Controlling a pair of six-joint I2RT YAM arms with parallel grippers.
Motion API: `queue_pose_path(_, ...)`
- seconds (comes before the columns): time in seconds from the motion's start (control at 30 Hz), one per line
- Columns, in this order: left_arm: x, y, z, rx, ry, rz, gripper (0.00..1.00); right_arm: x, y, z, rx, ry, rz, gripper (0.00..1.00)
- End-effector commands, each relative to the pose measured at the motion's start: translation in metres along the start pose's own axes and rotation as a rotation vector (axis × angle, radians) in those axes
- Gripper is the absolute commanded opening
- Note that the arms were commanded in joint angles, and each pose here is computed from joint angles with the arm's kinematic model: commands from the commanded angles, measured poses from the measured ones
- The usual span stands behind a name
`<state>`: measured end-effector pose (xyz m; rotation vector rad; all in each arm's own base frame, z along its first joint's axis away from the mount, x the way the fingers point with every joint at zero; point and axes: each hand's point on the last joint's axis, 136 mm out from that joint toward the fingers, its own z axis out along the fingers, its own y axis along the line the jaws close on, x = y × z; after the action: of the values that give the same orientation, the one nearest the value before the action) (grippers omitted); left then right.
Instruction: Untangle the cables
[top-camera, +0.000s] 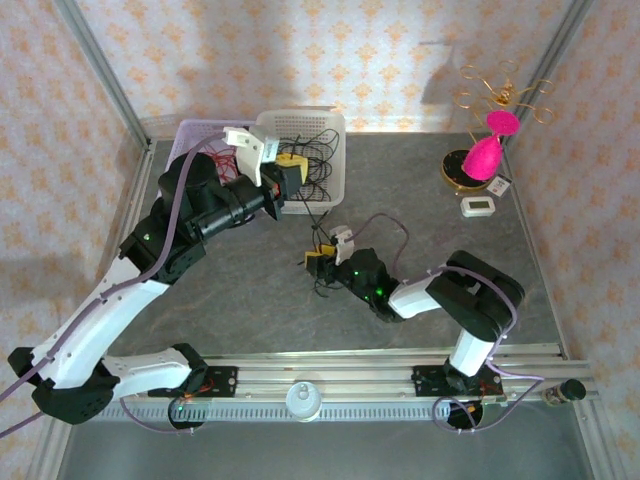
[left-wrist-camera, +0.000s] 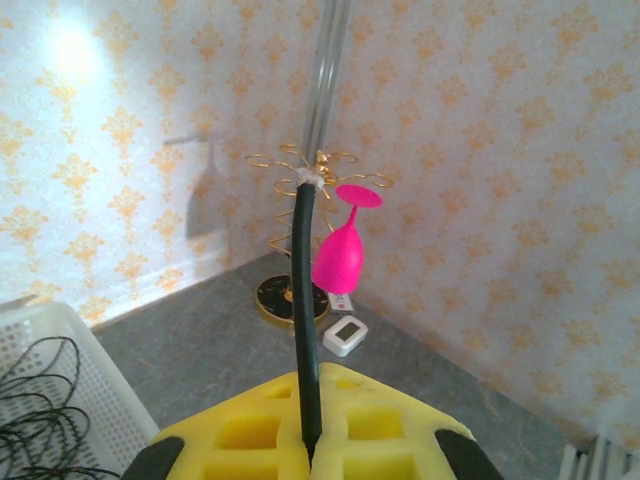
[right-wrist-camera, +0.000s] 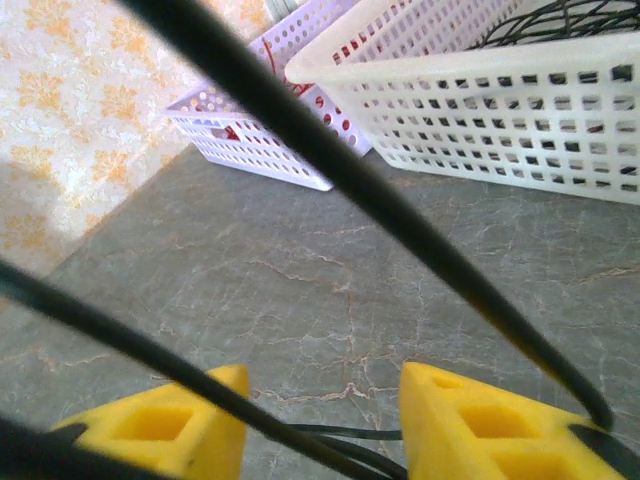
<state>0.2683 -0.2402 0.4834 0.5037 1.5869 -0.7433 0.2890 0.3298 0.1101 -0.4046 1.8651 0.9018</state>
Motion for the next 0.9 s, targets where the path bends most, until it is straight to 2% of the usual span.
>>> queue_pose_path(0.0, -0.114, -0.021, -0.054, 0.02, -0.364, 0.088, 0.0, 0.068, -0.047, -0.024, 0.19, 0.221, 0.037, 0.49)
queue_pose_path(0.13, -0.105, -0.021, -0.045, 0.032, -0.344, 0.071, 0.0, 0.058, -0.029, -0.034, 0.114, 0.22, 0.037, 0.55)
queue_pose_path(0.23, -0.072, -0.021, -0.027, 0.078, -0.302, 0.015, 0.0, 0.042, -0.004, -0.042, 0.025, 0.21, 0.023, 0.66)
queue_pose_path(0.43, -0.025, -0.01, -0.009, 0.079, -0.257, -0.074, 0.0, -0.01, 0.022, -0.066, -0.004, 0.117, 0.044, 0.77)
queue_pose_path(0.6, -0.005, -0.001, -0.006, 0.048, -0.236, -0.099, 0.0, -0.045, 0.042, -0.096, -0.058, 0.053, 0.013, 0.8)
queue_pose_path(0.73, 0.008, -0.004, 0.001, 0.073, -0.199, -0.109, 0.0, -0.072, 0.064, -0.112, -0.134, 0.011, -0.018, 0.8)
queue_pose_path(0.87, 0.015, -0.007, 0.003, 0.096, -0.183, -0.125, 0.0, -0.104, 0.092, -0.114, -0.226, -0.026, -0.102, 0.76)
